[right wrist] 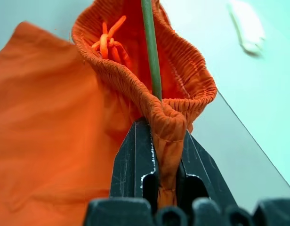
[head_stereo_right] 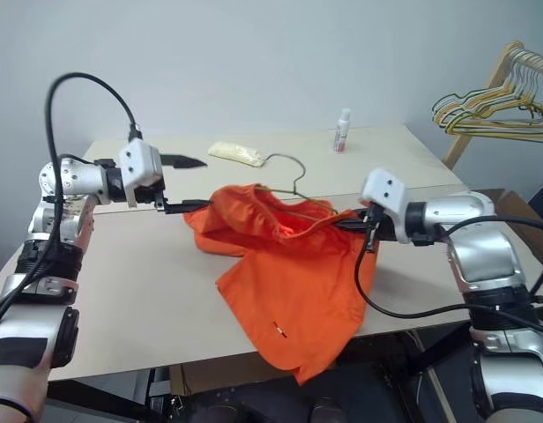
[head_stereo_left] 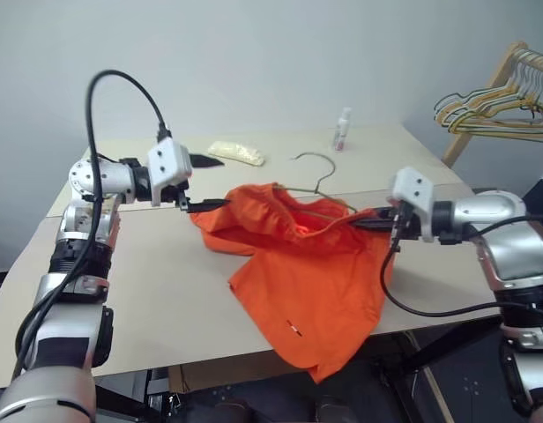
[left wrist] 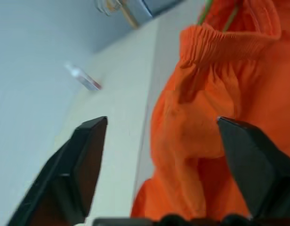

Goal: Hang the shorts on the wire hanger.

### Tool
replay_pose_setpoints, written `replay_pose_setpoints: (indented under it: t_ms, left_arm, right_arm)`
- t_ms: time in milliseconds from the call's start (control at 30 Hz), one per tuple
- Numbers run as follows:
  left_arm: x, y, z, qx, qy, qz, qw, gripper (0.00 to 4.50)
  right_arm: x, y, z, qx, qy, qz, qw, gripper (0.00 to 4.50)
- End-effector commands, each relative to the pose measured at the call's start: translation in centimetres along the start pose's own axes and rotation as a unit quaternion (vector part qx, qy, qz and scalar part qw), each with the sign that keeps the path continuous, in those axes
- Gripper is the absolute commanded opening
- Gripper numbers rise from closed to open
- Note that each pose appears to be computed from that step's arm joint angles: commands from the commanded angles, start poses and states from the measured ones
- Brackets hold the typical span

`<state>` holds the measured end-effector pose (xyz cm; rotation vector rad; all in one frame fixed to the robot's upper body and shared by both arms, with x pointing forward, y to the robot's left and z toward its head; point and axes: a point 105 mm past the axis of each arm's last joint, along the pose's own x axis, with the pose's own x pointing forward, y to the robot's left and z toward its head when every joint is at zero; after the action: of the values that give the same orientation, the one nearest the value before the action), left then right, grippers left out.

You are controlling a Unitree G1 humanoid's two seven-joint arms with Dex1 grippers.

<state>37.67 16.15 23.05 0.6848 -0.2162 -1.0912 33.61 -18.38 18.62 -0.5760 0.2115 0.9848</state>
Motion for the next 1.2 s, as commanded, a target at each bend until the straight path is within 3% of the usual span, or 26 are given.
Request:
replay_pose_setpoints:
  t_ms: [33,267,400,533,767,833,900,1067,1200]
  left_arm:
    - [0.1,0.8,2.5,0.008,-0.053,0.029,0.998,4.50]
    - [0.6,-2.0,4.7,-0.072,-0.161,0.011,0.984,4.50]
    - [1.8,-3.7,7.3,-0.121,-0.233,0.005,0.965,4.50]
    - [2.4,-4.5,8.4,-0.141,-0.250,0.013,0.958,4.50]
    - [2.7,-5.3,10.2,-0.182,-0.321,0.000,0.930,4.50]
    - [2.6,-5.7,10.8,-0.190,-0.340,-0.012,0.921,4.50]
    - [2.8,-6.0,11.2,-0.199,-0.351,-0.021,0.915,4.50]
    - [3.3,-6.6,11.2,-0.214,-0.356,-0.022,0.909,4.50]
    - [3.7,-6.9,11.3,-0.214,-0.356,-0.018,0.909,4.50]
  right_arm:
    - [-2.6,-1.8,0.8,0.016,-0.005,-0.077,0.997,0.07]
    - [-6.3,-4.3,-1.6,0.129,0.037,-0.229,0.964,0.07]
    - [-9.0,-4.9,-3.1,0.205,0.072,-0.309,0.926,0.07]
    - [-11.4,-4.7,-4.2,0.233,0.120,-0.386,0.885,0.07]
    - [-17.0,-7.0,-6.9,0.318,0.170,-0.558,0.748,0.07]
    - [-17.9,-7.4,-7.2,0.336,0.163,-0.590,0.716,0.07]
    - [-19.1,-7.8,-7.5,0.356,0.152,-0.636,0.667,0.07]
    - [-21.3,-8.6,-8.1,0.356,0.141,-0.715,0.585,0.07]
    - [-22.9,-9.5,-8.5,0.364,0.128,-0.751,0.536,0.07]
